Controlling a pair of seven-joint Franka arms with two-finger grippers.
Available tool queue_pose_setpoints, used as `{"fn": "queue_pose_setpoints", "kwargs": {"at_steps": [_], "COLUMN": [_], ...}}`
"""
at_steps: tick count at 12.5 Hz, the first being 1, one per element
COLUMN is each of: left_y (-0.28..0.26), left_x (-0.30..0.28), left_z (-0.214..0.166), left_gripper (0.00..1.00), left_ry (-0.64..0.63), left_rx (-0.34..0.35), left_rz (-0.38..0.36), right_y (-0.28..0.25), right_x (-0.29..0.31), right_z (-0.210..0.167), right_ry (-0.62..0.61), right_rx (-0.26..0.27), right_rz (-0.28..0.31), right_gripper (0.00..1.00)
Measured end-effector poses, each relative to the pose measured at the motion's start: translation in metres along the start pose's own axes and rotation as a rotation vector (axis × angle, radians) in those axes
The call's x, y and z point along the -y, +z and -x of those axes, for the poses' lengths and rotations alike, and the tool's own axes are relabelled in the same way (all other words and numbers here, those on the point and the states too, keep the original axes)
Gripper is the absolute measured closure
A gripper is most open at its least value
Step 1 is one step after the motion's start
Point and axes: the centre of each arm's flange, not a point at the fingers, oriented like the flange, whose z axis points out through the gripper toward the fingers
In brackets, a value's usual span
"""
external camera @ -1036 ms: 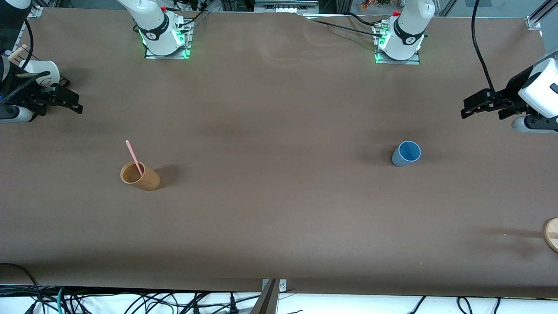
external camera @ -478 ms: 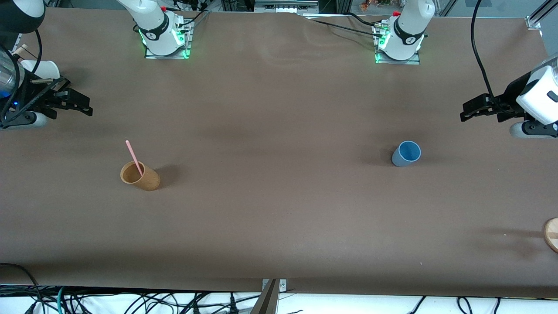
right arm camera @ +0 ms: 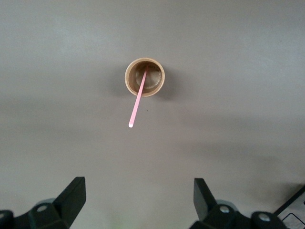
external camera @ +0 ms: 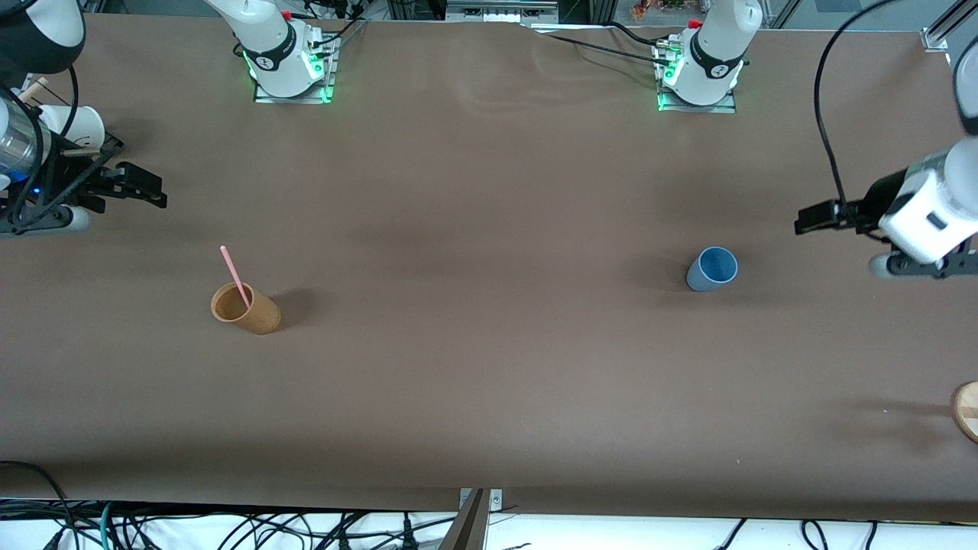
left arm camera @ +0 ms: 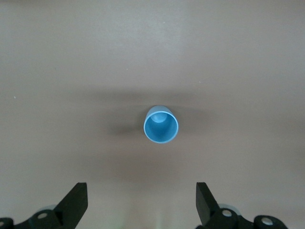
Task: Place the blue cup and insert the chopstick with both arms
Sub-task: 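Reach the left gripper to the blue cup while the right gripper reaches the chopstick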
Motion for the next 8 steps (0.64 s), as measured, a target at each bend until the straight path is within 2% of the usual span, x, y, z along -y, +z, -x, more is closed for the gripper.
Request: {"fn": "queue_pose_setpoints", "kwargs": {"at_steps": [2,4,8], "left_y": [0.030,0.063,0.139], "left_x": [-0.001,-0.006,-0.027], "left_z": [-0.018,-0.036,-0.049], "left_gripper": [0.00,0.00,0.00], "left_ry": [0.002,0.029,0.091], "left_rx": [0.033,0.055,-0.001], "left_rz": [-0.007,-0.046,-0.093], "right_y": [0.009,0.015,0.054], "right_x": [-0.002,-0.001,0.002], "right_z": [-0.004,-0.007,-0.033], "right_ry": [0.003,0.003,0.005], "right_rx": [0.015,0.027,0.036], "right_rz": [-0.001,-0.002,-0.001], "right_gripper": [0.00,0.00,0.00]}}
